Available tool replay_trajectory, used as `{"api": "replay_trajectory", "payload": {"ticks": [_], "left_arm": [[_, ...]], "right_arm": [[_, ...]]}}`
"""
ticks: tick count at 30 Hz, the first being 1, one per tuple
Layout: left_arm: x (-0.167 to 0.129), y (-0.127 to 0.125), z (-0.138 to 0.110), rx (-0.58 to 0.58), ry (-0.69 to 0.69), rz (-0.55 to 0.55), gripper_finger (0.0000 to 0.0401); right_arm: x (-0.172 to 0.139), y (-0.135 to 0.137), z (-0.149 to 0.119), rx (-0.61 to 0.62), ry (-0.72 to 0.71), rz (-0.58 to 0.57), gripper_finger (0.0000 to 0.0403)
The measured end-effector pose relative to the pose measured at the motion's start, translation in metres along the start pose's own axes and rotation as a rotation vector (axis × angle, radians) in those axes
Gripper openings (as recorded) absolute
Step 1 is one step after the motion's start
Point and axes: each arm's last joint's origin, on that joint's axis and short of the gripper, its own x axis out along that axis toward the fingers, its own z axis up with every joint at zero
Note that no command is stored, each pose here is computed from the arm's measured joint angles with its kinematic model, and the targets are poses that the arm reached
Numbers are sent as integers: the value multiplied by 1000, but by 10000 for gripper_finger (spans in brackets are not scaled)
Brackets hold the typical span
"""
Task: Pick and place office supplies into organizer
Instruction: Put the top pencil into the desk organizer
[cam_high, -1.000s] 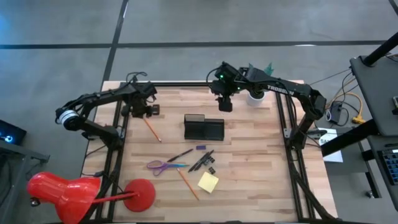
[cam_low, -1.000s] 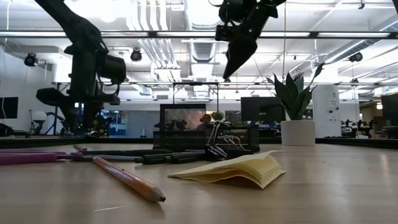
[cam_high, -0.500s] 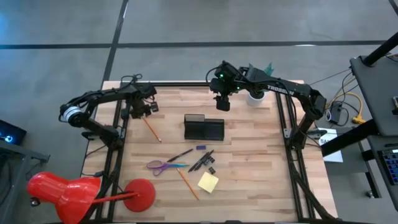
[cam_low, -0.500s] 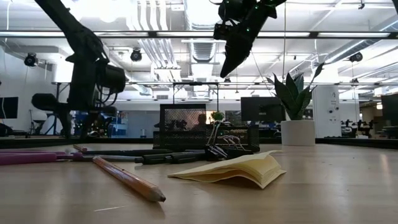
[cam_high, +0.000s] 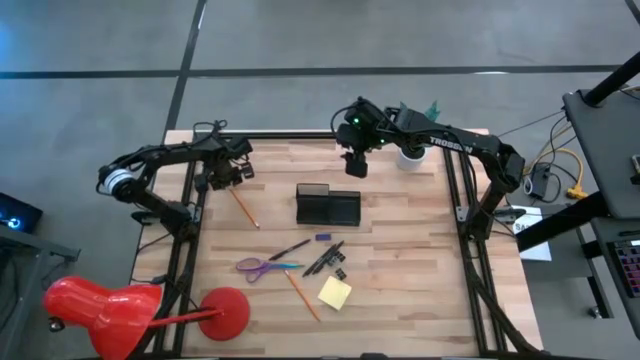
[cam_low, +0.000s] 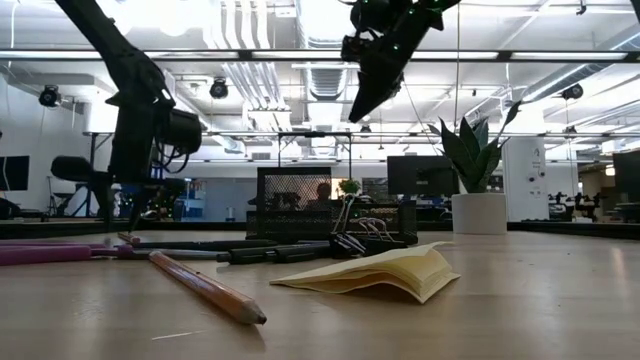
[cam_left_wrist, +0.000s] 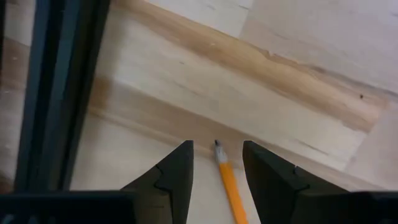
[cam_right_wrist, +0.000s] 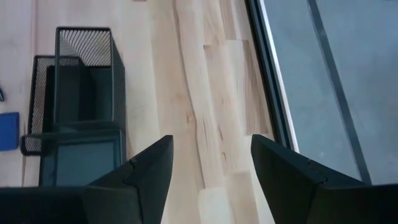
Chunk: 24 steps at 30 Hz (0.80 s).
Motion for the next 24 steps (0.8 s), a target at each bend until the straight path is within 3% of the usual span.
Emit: {"api": "replay_trajectory", "payload": {"ticks": [4, 13, 24], "left_arm": [[4, 0, -1, -20, 12, 10, 107], [5, -3, 0, -19, 2, -27, 9], [5, -4, 0, 36, -10, -24, 3]], "right_arm": [[0, 0, 1, 5, -10, -3, 208], [0, 0, 1, 7, -10, -3, 208], [0, 0, 1, 7, -11, -3, 208]]}}
